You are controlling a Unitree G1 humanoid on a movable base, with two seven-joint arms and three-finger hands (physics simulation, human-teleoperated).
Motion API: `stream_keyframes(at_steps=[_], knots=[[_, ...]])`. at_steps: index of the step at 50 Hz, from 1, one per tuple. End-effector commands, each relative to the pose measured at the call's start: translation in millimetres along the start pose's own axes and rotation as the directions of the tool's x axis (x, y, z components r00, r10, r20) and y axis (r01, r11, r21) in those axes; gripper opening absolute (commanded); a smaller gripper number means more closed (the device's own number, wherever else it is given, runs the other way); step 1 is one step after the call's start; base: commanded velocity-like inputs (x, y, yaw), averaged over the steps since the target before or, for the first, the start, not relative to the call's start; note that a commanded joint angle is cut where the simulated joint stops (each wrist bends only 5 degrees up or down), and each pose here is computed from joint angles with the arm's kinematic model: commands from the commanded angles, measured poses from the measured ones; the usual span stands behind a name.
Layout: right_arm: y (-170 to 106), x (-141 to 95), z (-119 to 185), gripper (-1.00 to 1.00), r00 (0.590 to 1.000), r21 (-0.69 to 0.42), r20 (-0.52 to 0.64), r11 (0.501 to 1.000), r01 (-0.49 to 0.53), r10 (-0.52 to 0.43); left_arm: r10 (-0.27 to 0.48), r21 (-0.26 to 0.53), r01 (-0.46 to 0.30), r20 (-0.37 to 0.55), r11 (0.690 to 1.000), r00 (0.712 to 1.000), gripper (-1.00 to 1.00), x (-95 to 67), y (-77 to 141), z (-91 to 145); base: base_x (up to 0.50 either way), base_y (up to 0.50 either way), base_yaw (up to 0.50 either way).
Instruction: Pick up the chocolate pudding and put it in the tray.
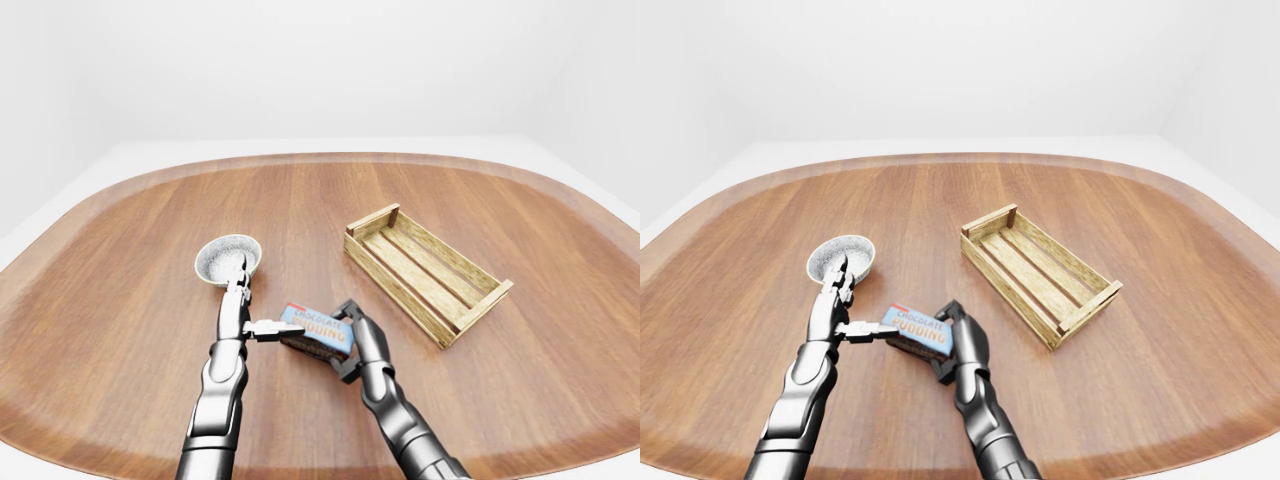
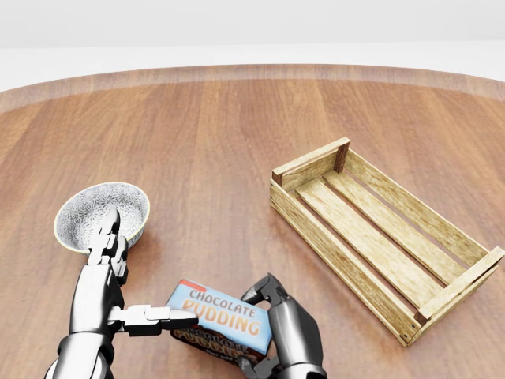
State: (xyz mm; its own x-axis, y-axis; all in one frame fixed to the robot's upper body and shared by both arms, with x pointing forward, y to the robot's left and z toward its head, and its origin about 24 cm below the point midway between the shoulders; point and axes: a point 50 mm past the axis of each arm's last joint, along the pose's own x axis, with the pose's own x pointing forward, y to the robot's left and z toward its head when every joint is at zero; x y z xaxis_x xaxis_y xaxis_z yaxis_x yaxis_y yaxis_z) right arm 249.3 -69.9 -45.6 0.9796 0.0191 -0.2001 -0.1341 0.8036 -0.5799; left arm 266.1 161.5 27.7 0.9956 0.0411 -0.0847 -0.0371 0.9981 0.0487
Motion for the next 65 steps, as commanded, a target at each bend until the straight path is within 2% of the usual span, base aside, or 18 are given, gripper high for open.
stream_keyframes(at_steps=[1, 10, 27, 34, 49, 65], knots=[[-19, -15, 31, -1.00, 0.987, 0.098, 0.149, 0.994, 0.052, -0.066, -0.008, -0.021, 0.008, 0.014, 1.000, 1.000, 1.00, -1.1, 0, 1, 0.00, 0.00, 0.00], [-45, -24, 56, -1.00, 0.957, 0.182, 0.264, 0.980, 0.075, -0.122, -0.008, -0.022, 0.009, 0.014, 1.000, 1.000, 1.00, -1.1, 0, 1, 0.00, 0.00, 0.00], [-51, -22, 60, -1.00, 0.949, 0.184, 0.281, 0.979, 0.091, -0.141, -0.008, -0.022, 0.009, 0.014, 1.000, 1.000, 1.00, -1.1, 0, 1, 0.00, 0.00, 0.00], [-61, -16, 75, -1.00, 0.930, 0.198, 0.335, 0.976, 0.089, -0.153, -0.008, -0.022, 0.009, 0.014, 1.000, 1.000, 1.00, -1.1, 0, 1, 0.00, 0.00, 0.00], [-78, 6, 100, -1.00, 0.899, 0.199, 0.404, 0.975, 0.095, -0.170, -0.008, -0.021, 0.008, 0.014, 1.000, 1.000, 1.00, -1.1, 0, 1, 0.00, 0.00, 0.00], [-100, 45, 129, -1.00, 0.879, 0.166, 0.435, 0.977, 0.132, -0.193, -0.008, -0.022, 0.009, 0.014, 1.000, 1.000, 1.00, -1.1, 0, 1, 0.00, 0.00, 0.00]])
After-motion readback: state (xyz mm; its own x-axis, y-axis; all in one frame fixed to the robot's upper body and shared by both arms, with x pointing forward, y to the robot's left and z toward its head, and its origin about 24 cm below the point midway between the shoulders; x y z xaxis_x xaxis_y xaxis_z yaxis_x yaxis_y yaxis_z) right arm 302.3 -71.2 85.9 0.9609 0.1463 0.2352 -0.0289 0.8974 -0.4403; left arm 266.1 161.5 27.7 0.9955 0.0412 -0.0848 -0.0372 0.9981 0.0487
